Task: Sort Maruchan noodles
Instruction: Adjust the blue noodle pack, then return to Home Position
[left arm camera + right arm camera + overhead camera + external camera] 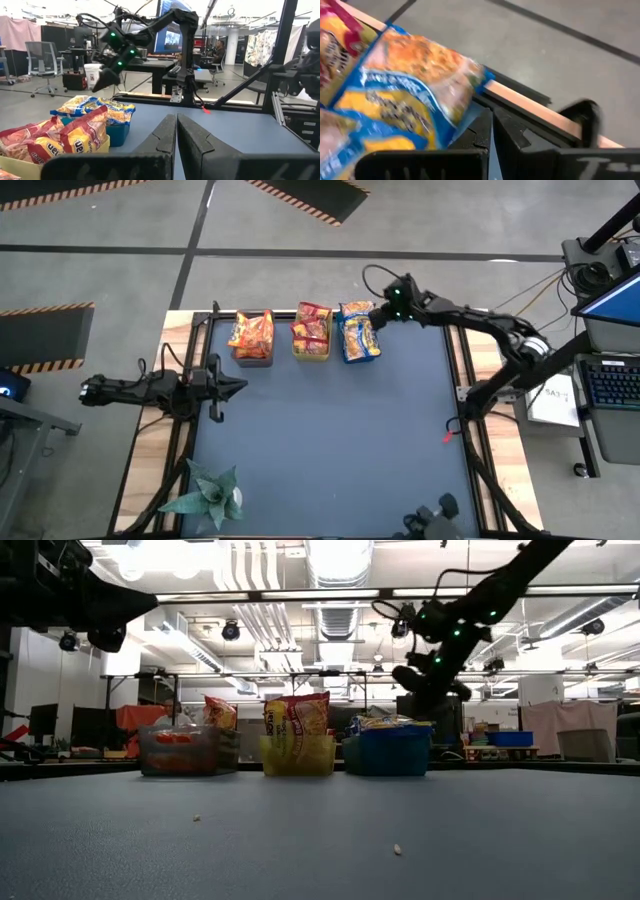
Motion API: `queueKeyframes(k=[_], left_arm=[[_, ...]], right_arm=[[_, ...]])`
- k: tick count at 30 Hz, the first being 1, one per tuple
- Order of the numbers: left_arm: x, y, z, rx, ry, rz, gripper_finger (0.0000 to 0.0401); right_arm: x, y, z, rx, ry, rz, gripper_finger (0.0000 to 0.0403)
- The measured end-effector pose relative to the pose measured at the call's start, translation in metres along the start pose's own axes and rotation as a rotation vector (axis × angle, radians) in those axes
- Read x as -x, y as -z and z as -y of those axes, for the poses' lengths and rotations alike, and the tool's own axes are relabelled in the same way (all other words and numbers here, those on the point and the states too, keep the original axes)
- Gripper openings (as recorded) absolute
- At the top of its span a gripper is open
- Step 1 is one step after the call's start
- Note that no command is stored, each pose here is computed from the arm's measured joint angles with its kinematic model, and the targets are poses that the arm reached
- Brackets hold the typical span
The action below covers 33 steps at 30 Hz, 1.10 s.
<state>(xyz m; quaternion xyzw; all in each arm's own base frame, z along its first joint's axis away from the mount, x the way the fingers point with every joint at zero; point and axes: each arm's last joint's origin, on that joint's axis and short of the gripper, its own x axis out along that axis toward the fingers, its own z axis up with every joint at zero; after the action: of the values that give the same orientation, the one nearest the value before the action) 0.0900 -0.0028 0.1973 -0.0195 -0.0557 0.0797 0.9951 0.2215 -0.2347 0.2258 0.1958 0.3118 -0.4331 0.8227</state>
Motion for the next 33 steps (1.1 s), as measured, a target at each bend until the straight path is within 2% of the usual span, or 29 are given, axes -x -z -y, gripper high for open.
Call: queueKeyframes(k=[6,13,23,26,29,33], left_arm=[[0.000,0.001,0.000,0.008,0.000,-0.011,0.0000],[0.000,0.002,0.000,0.022,0.000,-0.018,0.0000],[0.000,0.002,0.000,0.023,-0.001,-0.019,0.0000],[0.000,0.002,0.000,0.028,-0.001,-0.019,0.0000],[0.000,0.002,0.000,0.037,0.000,-0.020,0.0000],[0.001,0.006,0.000,0.023,-0.002,-0.053,0.0000]], right_arm=[[-0.029,-0.011,-0.005,0.008,-0.046,-0.075,0.0008],[-0.035,-0.016,-0.014,0.022,-0.080,-0.106,0.0008],[-0.021,-0.018,-0.025,0.024,-0.144,-0.097,0.0008],[-0.021,-0.017,-0.025,0.029,-0.129,-0.097,0.0008],[-0.020,-0.017,-0.023,0.054,-0.065,-0.090,0.0008],[0.000,-0.019,-0.022,0.084,-0.057,-0.053,0.0008]])
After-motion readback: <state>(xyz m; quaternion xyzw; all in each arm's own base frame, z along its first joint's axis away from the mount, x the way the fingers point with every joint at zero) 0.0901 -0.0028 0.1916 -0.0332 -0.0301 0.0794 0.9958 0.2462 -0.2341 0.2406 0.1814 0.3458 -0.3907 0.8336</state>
